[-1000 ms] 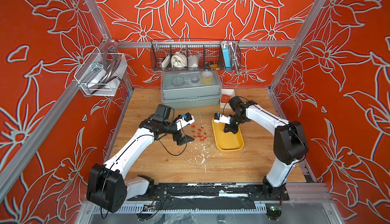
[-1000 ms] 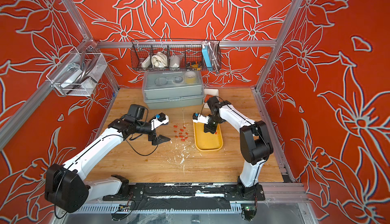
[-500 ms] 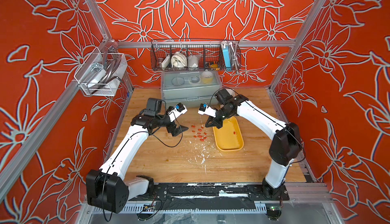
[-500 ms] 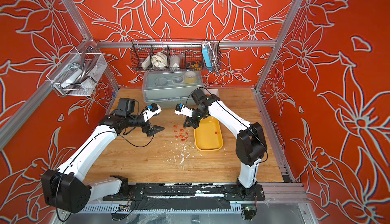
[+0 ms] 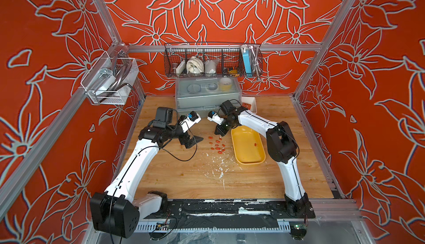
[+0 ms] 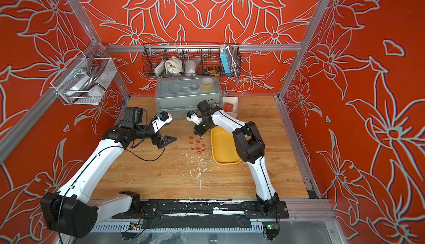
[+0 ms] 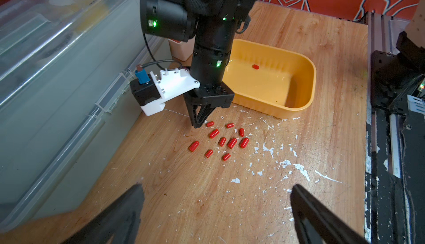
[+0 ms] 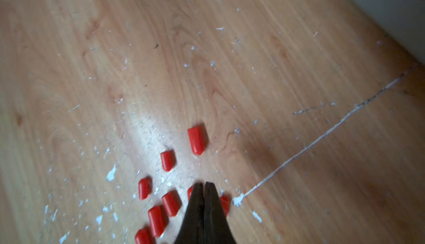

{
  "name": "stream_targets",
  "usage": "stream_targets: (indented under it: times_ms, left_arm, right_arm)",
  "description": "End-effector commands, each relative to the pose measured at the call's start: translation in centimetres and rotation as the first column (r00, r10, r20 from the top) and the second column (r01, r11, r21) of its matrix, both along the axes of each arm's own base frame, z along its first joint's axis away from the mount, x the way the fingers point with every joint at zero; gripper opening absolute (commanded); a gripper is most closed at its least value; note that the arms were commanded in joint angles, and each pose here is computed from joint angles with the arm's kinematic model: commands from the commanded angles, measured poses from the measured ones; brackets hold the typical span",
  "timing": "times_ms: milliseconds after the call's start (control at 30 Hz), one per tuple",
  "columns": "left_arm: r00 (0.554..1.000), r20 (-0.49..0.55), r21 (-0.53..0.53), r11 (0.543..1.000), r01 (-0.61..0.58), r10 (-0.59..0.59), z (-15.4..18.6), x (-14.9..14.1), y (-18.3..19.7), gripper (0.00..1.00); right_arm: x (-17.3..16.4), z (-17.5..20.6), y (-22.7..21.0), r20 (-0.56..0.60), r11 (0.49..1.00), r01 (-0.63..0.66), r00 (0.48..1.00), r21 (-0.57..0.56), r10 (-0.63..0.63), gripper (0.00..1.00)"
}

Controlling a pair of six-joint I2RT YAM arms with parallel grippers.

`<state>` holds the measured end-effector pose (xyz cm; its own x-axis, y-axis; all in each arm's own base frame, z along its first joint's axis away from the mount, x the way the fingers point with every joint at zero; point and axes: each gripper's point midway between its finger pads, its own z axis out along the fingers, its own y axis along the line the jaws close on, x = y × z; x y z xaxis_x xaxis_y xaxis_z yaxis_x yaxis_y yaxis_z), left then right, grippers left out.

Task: Take the screw protection sleeves out of the storage box
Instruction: Place the screw protection sleeve at the center of the board, then pick up the screw protection sleeve from the storage box.

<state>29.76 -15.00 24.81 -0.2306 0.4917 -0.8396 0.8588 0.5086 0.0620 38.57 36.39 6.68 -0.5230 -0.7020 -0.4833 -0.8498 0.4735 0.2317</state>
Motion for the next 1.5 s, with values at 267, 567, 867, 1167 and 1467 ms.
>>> stream_targets:
  times_ms: [267, 567, 867, 1167, 1467]
  left_arm:
    - [1.0, -0.003, -0.034, 0.999, 0.023, -0.023, 0.3, -1.1, -0.1, 0.98]
    - [0.993, -0.026, -0.119, 0.986, 0.113, -0.117, 0.6, -2.8, -1.4, 0.98]
    - [0.975, -0.054, -0.143, 0.968, 0.204, -0.213, -0.5, -3.3, -4.6, 0.98]
    - [0.941, -0.108, -0.059, 0.947, 0.316, -0.321, -4.4, -3.6, -11.2, 0.97]
    - [0.89, -0.156, -0.039, 0.903, 0.427, -0.428, -8.0, -6.4, -15.4, 0.97]
  right_arm:
    - [1.9, -2.1, 0.6, -0.021, 0.994, 0.087, 0.996, -0.072, -0.089, 0.12]
    - [1.0, 3.7, -0.8, 0.032, 0.998, 0.035, 0.999, -0.046, -0.034, 0.31]
    - [-2.8, 9.1, -8.8, 0.129, 0.997, -0.011, 0.991, -0.08, 0.021, 0.38]
    - [-5.8, 7.6, -19.8, 0.213, 0.938, 0.14, 0.974, -0.317, -0.073, 0.44]
    - [-9.9, 2.4, -23.0, 0.127, 0.889, 0.104, 0.991, -0.446, -0.052, 0.45]
